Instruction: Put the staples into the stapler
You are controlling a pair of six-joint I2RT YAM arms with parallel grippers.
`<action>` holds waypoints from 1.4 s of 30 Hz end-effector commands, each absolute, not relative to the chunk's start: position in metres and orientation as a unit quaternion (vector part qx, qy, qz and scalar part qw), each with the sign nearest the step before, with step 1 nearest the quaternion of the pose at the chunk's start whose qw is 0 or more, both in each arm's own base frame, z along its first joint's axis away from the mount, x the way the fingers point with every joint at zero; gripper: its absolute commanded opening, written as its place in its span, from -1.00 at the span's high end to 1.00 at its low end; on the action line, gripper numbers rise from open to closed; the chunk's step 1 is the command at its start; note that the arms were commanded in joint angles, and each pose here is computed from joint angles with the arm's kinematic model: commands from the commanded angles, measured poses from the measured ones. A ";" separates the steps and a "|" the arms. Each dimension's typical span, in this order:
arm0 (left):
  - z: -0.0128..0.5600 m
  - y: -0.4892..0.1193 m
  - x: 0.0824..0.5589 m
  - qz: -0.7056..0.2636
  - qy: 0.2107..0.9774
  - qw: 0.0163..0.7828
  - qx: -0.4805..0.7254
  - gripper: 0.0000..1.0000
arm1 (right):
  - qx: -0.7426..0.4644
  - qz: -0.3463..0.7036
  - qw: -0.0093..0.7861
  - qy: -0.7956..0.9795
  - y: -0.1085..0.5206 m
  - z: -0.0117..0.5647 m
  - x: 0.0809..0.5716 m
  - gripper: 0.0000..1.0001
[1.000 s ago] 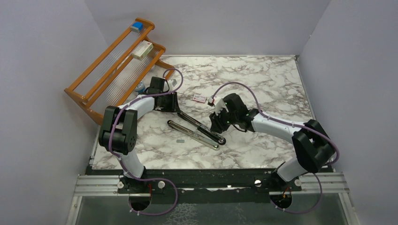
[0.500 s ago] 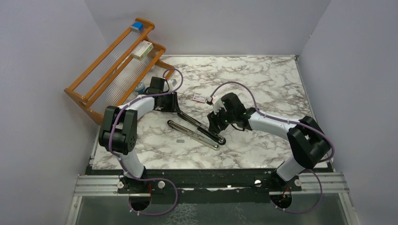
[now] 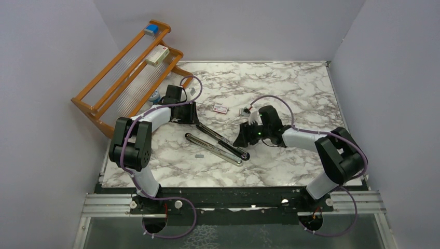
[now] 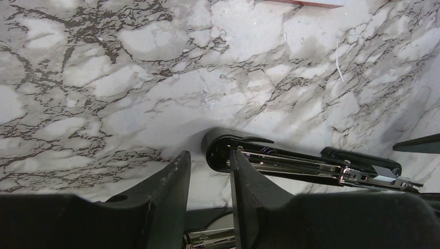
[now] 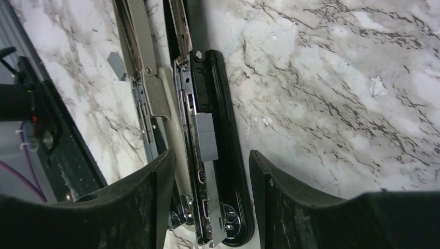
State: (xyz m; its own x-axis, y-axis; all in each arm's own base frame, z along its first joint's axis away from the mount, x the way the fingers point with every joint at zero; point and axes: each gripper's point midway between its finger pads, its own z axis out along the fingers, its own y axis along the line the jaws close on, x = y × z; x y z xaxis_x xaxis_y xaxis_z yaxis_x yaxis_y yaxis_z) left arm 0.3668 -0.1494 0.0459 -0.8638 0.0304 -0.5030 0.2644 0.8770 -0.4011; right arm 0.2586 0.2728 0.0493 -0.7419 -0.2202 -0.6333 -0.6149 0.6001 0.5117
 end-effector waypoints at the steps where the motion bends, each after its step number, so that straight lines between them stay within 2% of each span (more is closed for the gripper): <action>1: 0.033 -0.138 0.363 -0.204 0.947 0.233 0.079 0.25 | -0.237 0.438 0.260 0.827 0.288 0.063 0.256 -0.15; 10: 0.033 -0.138 0.363 -0.205 0.947 0.233 0.080 0.21 | -0.237 0.437 0.251 0.830 0.286 0.056 0.255 -0.05; 28: 0.033 -0.138 0.364 -0.204 0.947 0.235 0.079 0.21 | -0.220 0.434 0.224 0.844 0.280 0.035 0.253 -0.04; 39: 0.032 -0.137 0.363 -0.202 0.948 0.233 0.079 0.21 | -0.213 0.443 0.223 0.842 0.278 0.035 0.252 0.18; 42: 0.032 -0.138 0.363 -0.203 0.948 0.233 0.079 0.21 | -0.213 0.444 0.224 0.841 0.278 0.036 0.252 0.18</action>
State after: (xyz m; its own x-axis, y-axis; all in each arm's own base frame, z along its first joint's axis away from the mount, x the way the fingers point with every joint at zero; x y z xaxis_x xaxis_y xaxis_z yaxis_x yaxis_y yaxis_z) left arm 0.3675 -0.1477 0.0452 -0.8625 0.0323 -0.5051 0.2624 0.8820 -0.3915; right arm 0.2537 0.2788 0.0374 -0.8085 -0.1643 -0.5651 -0.5555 0.5302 0.6406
